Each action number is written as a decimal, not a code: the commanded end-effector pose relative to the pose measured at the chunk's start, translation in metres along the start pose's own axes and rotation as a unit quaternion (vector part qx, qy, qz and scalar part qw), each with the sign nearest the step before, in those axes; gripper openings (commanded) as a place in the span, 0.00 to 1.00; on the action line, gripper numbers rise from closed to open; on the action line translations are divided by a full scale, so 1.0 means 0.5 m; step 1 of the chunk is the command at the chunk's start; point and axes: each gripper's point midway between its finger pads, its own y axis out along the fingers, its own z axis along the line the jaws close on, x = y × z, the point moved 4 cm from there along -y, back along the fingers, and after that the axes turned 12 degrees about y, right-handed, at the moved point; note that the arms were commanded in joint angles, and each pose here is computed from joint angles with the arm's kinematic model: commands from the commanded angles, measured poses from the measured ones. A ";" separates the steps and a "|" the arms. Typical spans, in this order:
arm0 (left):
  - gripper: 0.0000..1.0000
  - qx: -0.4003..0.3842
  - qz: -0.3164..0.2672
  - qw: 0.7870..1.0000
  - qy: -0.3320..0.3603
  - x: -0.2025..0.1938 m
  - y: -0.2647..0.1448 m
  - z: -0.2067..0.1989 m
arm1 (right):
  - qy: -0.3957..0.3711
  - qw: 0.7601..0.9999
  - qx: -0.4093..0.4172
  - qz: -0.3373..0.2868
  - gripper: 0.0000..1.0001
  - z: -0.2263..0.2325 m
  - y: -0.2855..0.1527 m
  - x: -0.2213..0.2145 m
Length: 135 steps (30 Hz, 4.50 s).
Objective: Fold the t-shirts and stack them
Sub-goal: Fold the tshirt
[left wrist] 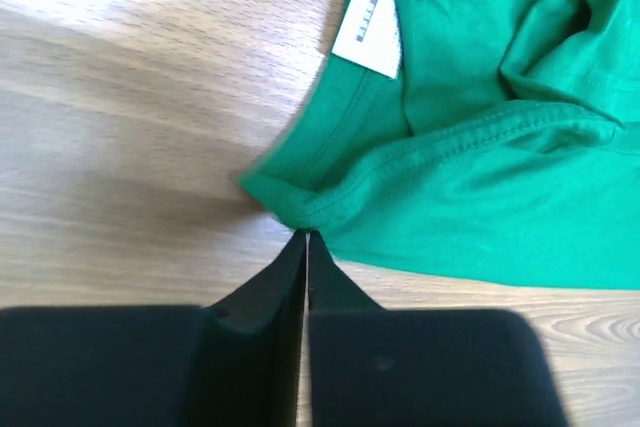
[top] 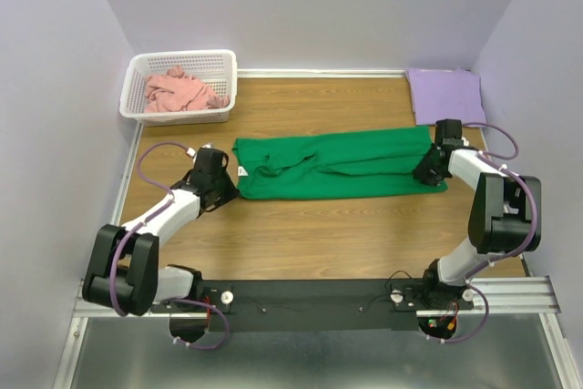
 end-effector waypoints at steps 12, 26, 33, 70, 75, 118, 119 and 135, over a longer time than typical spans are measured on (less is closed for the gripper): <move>0.58 -0.006 0.002 0.999 -0.046 0.047 -0.051 -0.028 | -0.004 0.999 0.025 -0.028 0.39 0.007 -0.046 0.030; 0.45 0.021 0.052 0.998 -0.041 -0.017 0.012 -0.002 | 0.006 0.999 0.031 -0.021 0.43 0.007 -0.053 0.023; 0.09 0.058 0.064 0.996 -0.030 -0.051 0.035 0.035 | 0.022 0.999 0.033 -0.011 0.63 0.014 -0.037 0.022; 0.02 0.071 0.046 0.996 -0.005 -0.049 0.009 0.051 | 0.088 0.987 0.126 -0.052 0.63 0.135 0.022 0.186; 0.02 0.068 0.039 0.997 -0.004 -0.042 0.003 0.047 | 0.086 0.990 0.068 -0.086 0.63 0.061 -0.034 0.184; 0.00 0.112 0.050 0.992 -0.015 -0.036 -0.017 0.080 | 0.158 0.986 -0.054 -0.004 0.02 -0.175 0.002 0.024; 0.00 0.123 0.058 0.991 -0.017 -0.038 -0.021 0.088 | 0.168 0.984 -0.064 -0.011 0.01 -0.185 -0.004 0.026; 0.16 0.104 0.085 0.990 -0.034 -0.054 -0.031 0.077 | 0.223 0.972 -0.076 0.021 0.37 -0.227 -0.047 -0.003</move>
